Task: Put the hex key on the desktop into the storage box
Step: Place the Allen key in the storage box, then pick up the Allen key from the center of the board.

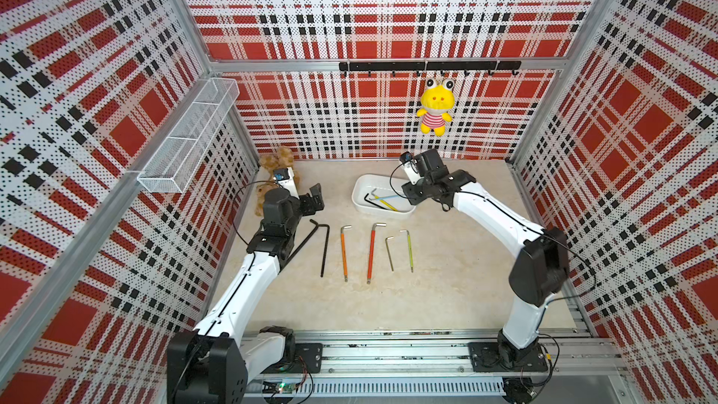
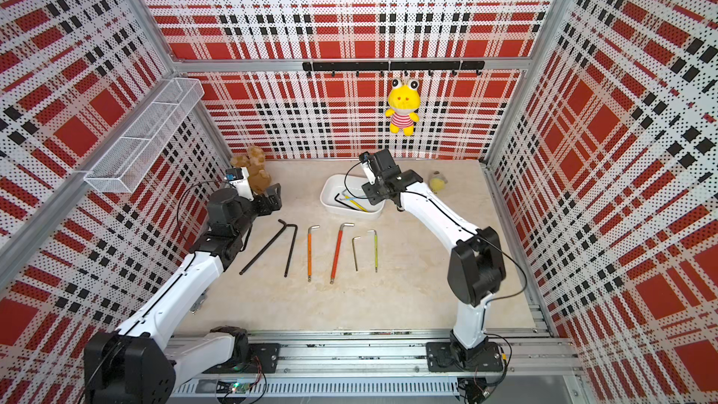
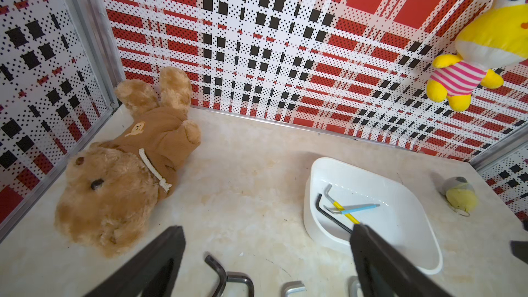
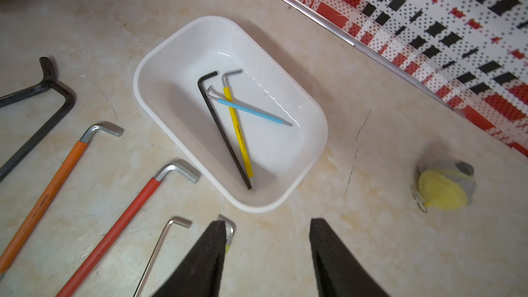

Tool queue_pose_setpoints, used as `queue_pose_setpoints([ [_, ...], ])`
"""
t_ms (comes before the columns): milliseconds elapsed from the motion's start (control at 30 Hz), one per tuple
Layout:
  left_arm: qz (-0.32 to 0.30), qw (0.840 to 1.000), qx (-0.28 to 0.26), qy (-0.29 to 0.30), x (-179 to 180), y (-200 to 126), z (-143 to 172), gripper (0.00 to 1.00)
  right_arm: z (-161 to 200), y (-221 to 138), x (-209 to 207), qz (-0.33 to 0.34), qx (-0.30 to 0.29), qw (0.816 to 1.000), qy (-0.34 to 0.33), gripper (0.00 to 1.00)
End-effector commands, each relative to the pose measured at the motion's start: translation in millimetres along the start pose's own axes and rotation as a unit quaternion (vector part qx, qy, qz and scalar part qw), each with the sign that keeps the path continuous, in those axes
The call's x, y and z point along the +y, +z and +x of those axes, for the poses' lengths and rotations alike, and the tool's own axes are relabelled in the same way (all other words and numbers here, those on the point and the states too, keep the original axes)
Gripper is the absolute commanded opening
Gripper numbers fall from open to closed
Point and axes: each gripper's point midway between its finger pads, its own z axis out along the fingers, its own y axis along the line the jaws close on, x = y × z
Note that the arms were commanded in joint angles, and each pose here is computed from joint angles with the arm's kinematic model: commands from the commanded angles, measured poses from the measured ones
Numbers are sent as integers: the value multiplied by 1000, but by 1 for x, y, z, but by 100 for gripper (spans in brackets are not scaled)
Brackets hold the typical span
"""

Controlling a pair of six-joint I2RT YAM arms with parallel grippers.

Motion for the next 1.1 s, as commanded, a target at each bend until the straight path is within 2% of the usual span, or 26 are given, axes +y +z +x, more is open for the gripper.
queue_pose_setpoints([
  [0,5,1000,3,3,-2,1,4,98,54,7,-6,35,61,995,66,56],
  [200,10,1000,5,1,-5,2,5,98,110,17,11,27,136,984,115,56],
  [433,8,1000,2,1,-5,0,3,98,143,42,40,18,189,978,81,56],
  [533,7,1000,1,1,-5,-1,3,98,153,52,48,17,206,976,71,56],
  [567,7,1000,0,2,-5,-1,2,98,152,55,64,-5,207,965,159,57],
  [900,5,1000,1,3,-4,-1,3,97,169,76,82,-5,234,959,157,55],
  [1067,4,1000,0,3,-4,-1,2,98,178,81,87,-2,247,956,159,51],
])
